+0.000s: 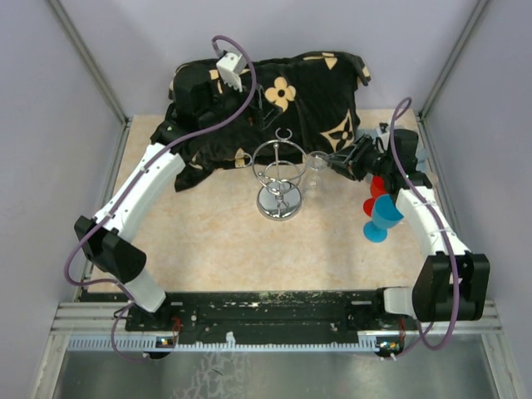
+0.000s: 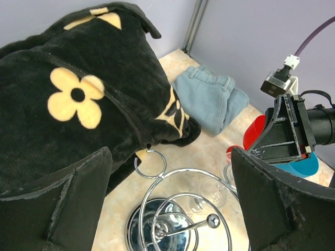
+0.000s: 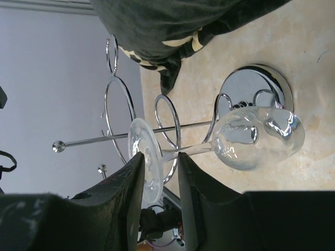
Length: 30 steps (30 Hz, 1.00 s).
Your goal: Take the wine glass off the wine glass rack
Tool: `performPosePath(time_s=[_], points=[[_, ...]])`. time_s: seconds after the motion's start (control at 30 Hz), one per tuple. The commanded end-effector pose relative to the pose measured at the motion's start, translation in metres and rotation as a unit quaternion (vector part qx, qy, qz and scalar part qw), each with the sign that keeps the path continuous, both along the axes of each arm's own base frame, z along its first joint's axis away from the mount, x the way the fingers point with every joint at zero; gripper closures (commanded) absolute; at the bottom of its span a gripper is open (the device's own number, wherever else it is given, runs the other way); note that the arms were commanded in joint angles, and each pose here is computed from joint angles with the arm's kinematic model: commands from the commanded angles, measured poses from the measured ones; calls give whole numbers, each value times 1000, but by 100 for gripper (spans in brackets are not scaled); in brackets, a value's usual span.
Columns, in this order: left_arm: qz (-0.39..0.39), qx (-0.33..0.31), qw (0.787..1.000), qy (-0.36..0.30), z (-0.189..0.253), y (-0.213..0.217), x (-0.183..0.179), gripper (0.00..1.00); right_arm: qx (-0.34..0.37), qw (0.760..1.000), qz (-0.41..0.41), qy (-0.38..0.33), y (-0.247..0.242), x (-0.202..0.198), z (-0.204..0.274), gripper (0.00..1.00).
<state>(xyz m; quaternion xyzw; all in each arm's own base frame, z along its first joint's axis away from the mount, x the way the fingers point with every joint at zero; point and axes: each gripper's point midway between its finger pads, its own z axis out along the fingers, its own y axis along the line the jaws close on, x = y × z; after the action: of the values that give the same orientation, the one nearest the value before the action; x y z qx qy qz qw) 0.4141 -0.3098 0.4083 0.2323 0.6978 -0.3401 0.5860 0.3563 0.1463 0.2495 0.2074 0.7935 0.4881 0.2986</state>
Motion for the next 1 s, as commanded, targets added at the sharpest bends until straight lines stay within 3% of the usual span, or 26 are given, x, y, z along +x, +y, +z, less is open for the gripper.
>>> performPosePath(time_s=[0.0,0.47,0.97], points=[[-4,-6,1000,2,3,3,-5,1,8,999,9,-46,1,-2,21,69],[-11,-4,1000,9,-3,1,-6,1,15,998,10,-57,2,-2,26,99],[-13,-5,1000,10,-2,1,-9,0,25,997,2,-67,-1,-7,38,100]])
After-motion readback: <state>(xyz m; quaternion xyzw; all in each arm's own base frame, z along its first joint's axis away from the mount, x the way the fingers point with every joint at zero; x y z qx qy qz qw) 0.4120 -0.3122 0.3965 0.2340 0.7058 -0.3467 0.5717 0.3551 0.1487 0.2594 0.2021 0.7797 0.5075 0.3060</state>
